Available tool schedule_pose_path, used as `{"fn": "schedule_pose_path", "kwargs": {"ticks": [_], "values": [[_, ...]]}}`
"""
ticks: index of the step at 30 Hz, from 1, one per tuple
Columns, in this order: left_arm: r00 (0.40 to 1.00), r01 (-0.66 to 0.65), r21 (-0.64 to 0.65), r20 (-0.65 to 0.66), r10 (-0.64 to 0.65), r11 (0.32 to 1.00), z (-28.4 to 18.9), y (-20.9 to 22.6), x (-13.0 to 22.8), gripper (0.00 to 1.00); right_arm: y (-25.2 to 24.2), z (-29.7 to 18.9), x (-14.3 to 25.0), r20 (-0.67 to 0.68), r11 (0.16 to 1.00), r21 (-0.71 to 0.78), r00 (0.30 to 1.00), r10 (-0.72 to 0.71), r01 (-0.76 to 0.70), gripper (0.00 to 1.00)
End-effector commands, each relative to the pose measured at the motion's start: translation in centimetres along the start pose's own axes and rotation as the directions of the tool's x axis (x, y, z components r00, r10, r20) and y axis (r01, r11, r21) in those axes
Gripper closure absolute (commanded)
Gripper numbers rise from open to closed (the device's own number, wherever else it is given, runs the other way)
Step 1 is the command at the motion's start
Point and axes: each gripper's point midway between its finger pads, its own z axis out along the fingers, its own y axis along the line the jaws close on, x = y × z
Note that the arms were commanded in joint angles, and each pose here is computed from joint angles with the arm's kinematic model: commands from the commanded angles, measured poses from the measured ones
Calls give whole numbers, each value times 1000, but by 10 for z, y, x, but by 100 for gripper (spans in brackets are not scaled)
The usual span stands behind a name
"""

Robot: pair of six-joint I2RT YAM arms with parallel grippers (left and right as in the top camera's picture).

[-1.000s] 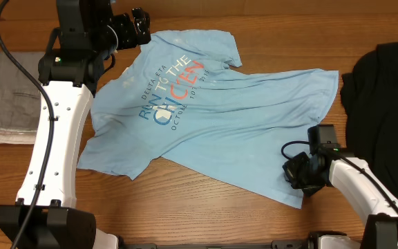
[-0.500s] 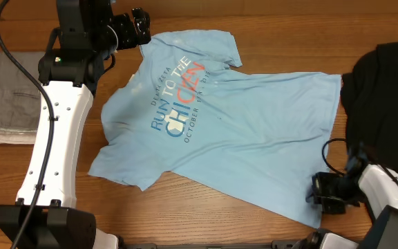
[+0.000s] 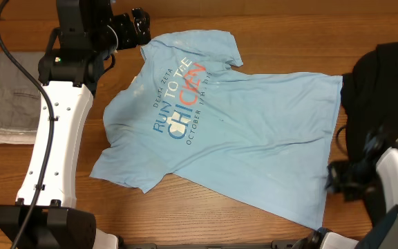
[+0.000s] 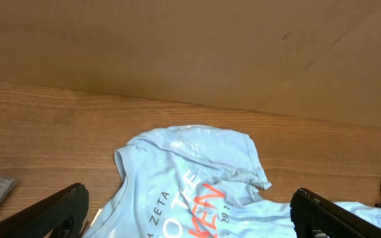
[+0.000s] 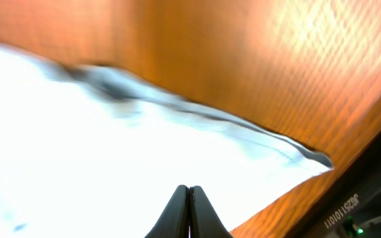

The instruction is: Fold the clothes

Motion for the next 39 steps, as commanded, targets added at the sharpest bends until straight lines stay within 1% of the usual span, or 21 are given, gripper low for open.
{"fn": "schedule_pose_path", "kwargs": {"ticks": [1,3,4,5,6,7,8,9,12,17,20,22,26,31,36,37,39], "values": [[1000,9,6,-13,-9,1000,4,-2,5,0,29,-47,-20,112,988,-84,986,-123,133,94],[1000,9,6,-13,-9,1000,4,-2,5,0,43,-68,-27,168,971,-120,968,-187,208,87],[1000,9,6,-13,-9,1000,4,-2,5,0,49,-77,-31,197,961,-135,957,-213,241,80],[1000,9,6,-13,-9,1000,4,-2,5,0,56,-85,-35,226,952,-151,947,-229,267,62],[1000,9,6,-13,-9,1000,4,-2,5,0,60,-90,-37,246,946,-163,940,-237,281,35],[1000,9,6,-13,-9,1000,4,-2,5,0,65,-94,-40,265,942,-175,935,-235,286,17],[1000,9,6,-13,-9,1000,4,-2,5,0,67,-96,-42,275,939,-183,933,-234,290,3],[1000,9,6,-13,-9,1000,4,-2,5,0,68,-96,-42,277,939,-185,932,-234,291,0],[1000,9,6,-13,-9,1000,4,-2,5,0,66,-94,-41,272,939,-174,931,-242,295,0],[1000,9,6,-13,-9,1000,4,-2,5,0,62,-92,-35,259,908,-143,900,-350,394,0],[1000,9,6,-13,-9,1000,4,-2,5,0,70,-92,-24,236,860,-188,871,-430,475,0],[1000,10,7,-11,-10,1000,4,-2,4,0,74,-93,-25,249,852,-199,866,-434,484,0],[999,-2,23,41,1,1000,3,-6,-9,0,78,-95,-28,267,847,-207,861,-432,489,0],[1000,3,15,15,-4,1000,4,-4,-2,0,81,-96,-30,282,843,-213,857,-431,494,0],[1000,2,22,25,-3,1000,3,-6,-5,0,81,-96,-30,282,843,-213,857,-431,494,0],[999,-4,45,39,2,999,3,-10,-9,0,81,-96,-30,281,843,-213,857,-431,494,0],[998,-60,136,36,55,989,1,-27,-8,0,81,-96,-30,282,843,-213,857,-431,494,0]]}}
